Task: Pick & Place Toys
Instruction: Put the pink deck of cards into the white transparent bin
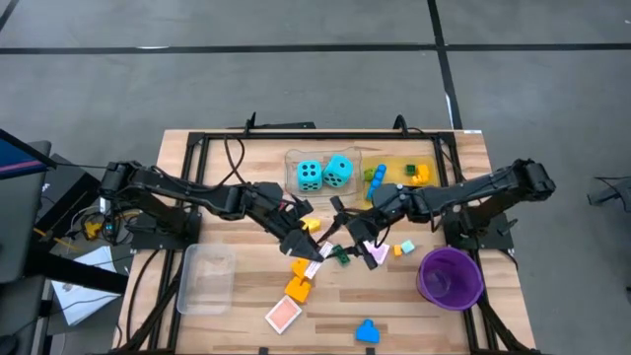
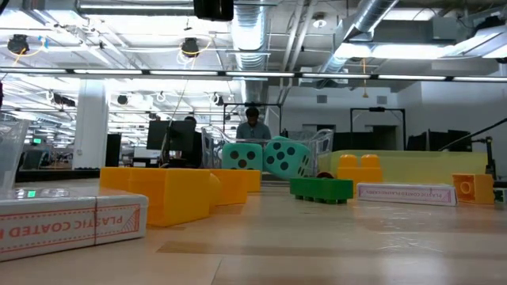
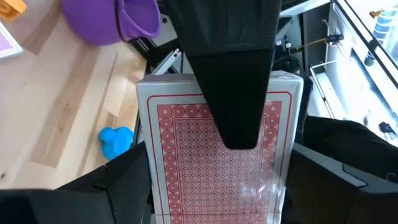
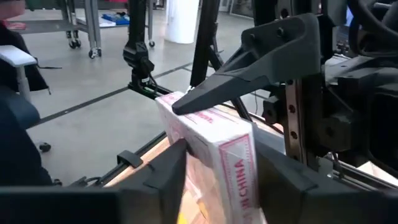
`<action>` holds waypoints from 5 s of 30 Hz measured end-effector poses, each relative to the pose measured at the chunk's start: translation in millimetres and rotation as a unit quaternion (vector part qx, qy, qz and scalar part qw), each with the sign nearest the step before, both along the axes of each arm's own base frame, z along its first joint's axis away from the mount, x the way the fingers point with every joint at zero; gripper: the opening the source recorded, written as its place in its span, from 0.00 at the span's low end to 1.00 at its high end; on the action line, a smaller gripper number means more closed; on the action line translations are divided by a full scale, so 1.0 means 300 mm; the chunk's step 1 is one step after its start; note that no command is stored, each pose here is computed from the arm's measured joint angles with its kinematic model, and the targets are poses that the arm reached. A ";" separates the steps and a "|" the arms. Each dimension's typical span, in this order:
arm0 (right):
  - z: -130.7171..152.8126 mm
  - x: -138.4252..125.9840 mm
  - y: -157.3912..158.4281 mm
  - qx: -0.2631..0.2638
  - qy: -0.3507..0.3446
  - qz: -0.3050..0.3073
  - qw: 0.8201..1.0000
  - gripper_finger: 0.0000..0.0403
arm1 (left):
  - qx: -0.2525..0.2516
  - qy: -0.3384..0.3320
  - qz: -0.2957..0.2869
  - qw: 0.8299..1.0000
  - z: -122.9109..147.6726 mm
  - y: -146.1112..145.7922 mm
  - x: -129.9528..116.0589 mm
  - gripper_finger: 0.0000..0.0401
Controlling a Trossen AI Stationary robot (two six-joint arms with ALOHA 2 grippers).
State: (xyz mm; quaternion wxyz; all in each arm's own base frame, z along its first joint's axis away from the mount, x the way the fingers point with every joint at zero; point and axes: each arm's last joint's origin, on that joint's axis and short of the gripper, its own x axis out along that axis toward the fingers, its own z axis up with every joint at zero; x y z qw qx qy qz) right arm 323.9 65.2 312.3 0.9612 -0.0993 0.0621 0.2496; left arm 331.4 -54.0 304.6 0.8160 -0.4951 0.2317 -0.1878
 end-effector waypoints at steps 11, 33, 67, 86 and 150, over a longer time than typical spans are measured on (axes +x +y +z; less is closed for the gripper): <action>0.000 -0.011 -0.010 0.043 0.044 0.014 0.998 0.15 | 0.050 -0.035 -0.038 0.997 -0.002 0.002 -0.001 0.85; -0.096 -0.045 -0.048 0.206 0.302 -0.084 0.927 0.16 | 0.185 0.021 0.046 0.981 -0.063 0.021 -0.012 0.74; -0.074 -0.024 -0.140 0.273 0.282 -0.113 0.913 0.17 | 0.228 0.037 0.117 0.966 -0.071 0.004 -0.015 0.48; -0.063 -0.018 -0.137 0.291 0.273 -0.110 0.910 0.31 | 0.219 0.036 0.107 0.969 -0.068 0.003 -0.016 0.15; 0.043 0.004 -0.043 0.416 0.143 -0.114 0.891 0.65 | 0.403 0.313 -0.093 0.855 -0.242 -0.385 -0.839 0.15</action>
